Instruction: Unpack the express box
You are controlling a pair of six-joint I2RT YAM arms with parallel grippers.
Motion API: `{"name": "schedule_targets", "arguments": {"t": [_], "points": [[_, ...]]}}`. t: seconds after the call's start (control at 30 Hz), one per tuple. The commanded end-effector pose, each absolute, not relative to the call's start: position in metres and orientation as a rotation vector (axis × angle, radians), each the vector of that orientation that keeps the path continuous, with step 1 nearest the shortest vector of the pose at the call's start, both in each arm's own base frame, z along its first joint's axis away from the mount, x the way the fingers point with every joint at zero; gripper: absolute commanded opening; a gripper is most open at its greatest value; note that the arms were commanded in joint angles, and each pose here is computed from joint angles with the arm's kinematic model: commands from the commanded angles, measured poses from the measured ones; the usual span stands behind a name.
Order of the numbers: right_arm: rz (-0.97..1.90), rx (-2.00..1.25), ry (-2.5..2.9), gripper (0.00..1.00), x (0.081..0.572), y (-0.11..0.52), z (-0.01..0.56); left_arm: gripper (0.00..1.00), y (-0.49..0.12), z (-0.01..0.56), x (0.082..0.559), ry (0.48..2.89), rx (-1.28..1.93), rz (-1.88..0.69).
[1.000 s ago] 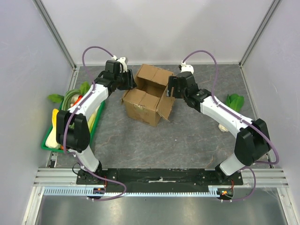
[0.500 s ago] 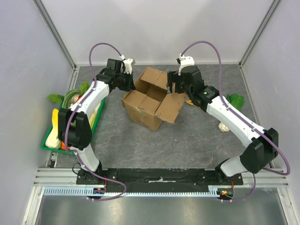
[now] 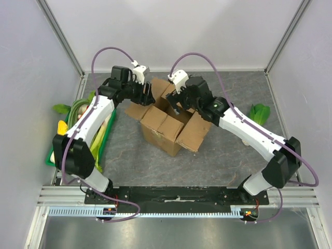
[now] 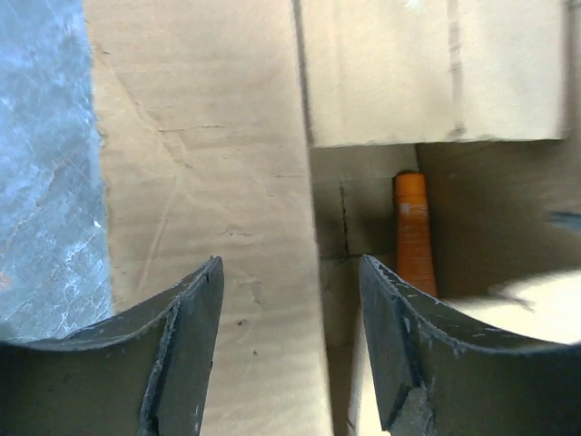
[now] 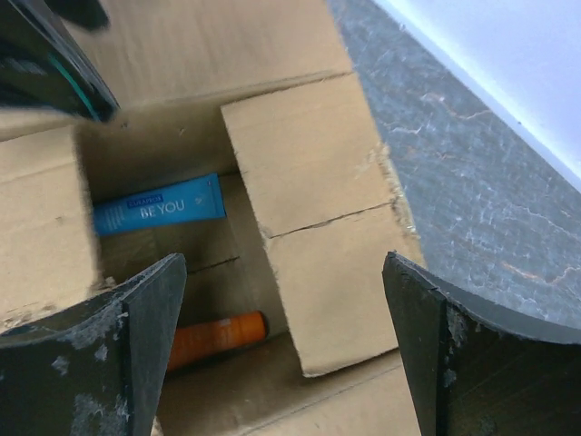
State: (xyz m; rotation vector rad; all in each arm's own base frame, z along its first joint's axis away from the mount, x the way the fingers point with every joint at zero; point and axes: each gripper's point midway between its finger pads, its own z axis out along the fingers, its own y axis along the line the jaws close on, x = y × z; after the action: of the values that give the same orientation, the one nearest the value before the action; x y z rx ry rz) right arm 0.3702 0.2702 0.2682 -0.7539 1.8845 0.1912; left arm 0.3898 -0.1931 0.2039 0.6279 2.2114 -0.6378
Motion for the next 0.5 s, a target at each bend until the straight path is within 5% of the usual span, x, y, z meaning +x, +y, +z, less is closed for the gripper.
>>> {"name": "schedule_targets", "arguments": {"t": [0.0, 0.47], "points": [[0.097, -0.835, 1.881, 0.95, 0.376, 0.274, 0.245, 0.68, -0.194, 0.272, 0.378, 2.056, 0.513, -0.669], [-0.172, -0.882, 1.91, 0.95, 0.398, 0.27, 0.204, 0.62, -0.183, 0.243, 0.33, 2.128, 0.345, -0.738]]}}
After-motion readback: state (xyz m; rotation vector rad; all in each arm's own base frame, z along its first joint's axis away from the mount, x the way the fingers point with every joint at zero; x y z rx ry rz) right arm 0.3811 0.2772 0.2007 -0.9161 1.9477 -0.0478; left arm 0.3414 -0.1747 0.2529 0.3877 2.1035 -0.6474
